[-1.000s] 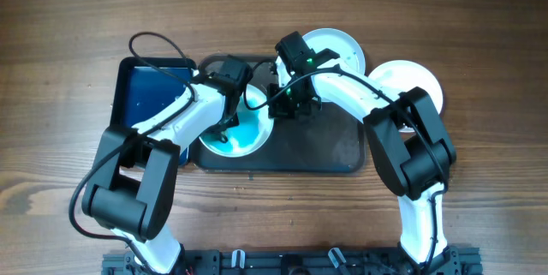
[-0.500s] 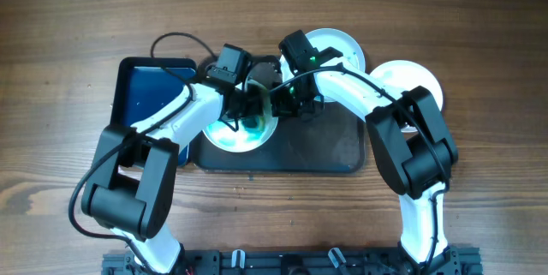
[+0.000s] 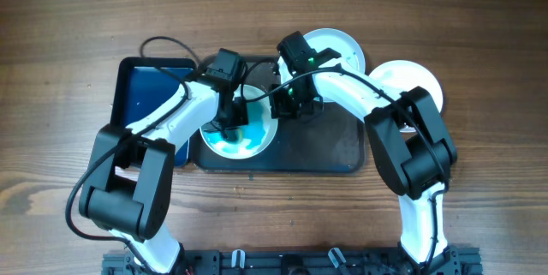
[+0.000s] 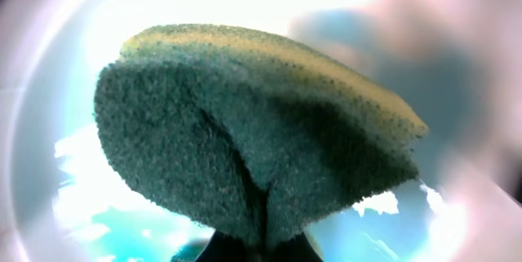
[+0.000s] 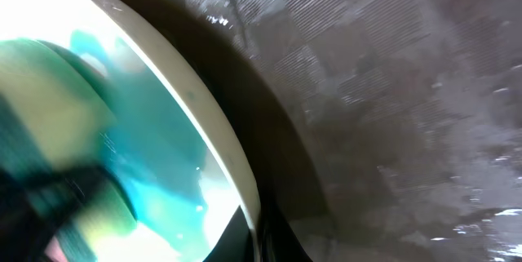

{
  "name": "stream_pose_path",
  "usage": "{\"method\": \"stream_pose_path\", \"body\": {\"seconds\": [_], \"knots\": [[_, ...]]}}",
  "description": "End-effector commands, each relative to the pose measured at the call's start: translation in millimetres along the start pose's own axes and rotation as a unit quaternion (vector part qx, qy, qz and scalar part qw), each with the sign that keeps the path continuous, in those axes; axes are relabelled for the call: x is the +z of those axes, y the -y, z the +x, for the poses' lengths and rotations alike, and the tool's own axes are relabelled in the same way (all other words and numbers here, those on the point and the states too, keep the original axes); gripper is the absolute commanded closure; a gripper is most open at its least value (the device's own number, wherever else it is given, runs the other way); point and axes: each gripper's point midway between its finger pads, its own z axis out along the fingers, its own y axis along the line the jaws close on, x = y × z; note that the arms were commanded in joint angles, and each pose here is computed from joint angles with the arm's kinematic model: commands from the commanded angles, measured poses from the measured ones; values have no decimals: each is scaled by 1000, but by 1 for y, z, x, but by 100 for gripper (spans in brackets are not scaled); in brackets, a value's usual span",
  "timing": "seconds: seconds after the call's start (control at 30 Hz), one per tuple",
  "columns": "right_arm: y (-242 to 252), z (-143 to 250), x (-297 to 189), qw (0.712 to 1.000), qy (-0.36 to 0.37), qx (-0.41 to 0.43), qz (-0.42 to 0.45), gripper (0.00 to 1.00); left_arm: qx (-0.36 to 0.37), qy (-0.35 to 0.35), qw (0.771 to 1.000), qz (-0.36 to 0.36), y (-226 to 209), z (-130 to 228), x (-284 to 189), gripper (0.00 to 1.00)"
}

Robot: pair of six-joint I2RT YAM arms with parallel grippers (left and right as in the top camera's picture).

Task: Clean dirty plates on tray and stack at the side
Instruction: 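Scrub the held plate with the sponge in the left gripper, then lift the plate with the right gripper and stack it on the first plate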

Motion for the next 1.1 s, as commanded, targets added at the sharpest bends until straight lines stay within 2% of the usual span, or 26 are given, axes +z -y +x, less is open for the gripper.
{"method": "stream_pose_path", "body": {"seconds": [0.0, 0.07, 0.13, 0.17, 0.23, 0.33, 0.4, 0.47, 0.7, 0.8, 0.9, 1.07], "knots": [[9, 3, 13, 1000, -10, 8, 11, 96, 142, -47, 970, 189, 67, 27, -4, 96], [9, 3, 13, 1000, -10, 8, 10, 96, 94, 0, 987, 134, 48, -1, 3, 96], [9, 3, 13, 1000, -10, 8, 11, 96, 10, 50, 997, 52, 15, -28, 6, 96], [9, 3, 13, 1000, -10, 8, 11, 96, -43, 81, 996, -5, -9, -41, 5, 96], [9, 3, 13, 1000, -10, 8, 11, 96, -100, 117, 985, -75, -43, -54, 0, 96], [9, 4, 13, 1000, -12, 9, 12, 96, -153, 135, 970, -130, -82, -59, -10, 96], [10, 4, 13, 1000, -12, 9, 12, 96, -197, 130, 963, -134, -98, -56, -20, 96], [9, 4, 13, 1000, -11, 9, 11, 96, -211, 128, 961, -127, -102, -57, -31, 96], [11, 0, 4, 1000, 3, 6, 27, 96, -209, 166, 963, -23, -72, -72, -107, 96], [21, -5, -23, 996, 36, 0, 85, 96, -218, 192, 957, 18, -70, -74, -137, 96], [20, -10, -61, 987, 85, -23, 132, 96, -226, 202, 953, 23, -75, -75, -145, 96], [14, -10, -136, 951, 190, -55, 238, 95, -222, 190, 955, 44, -67, -73, -143, 96]]}}
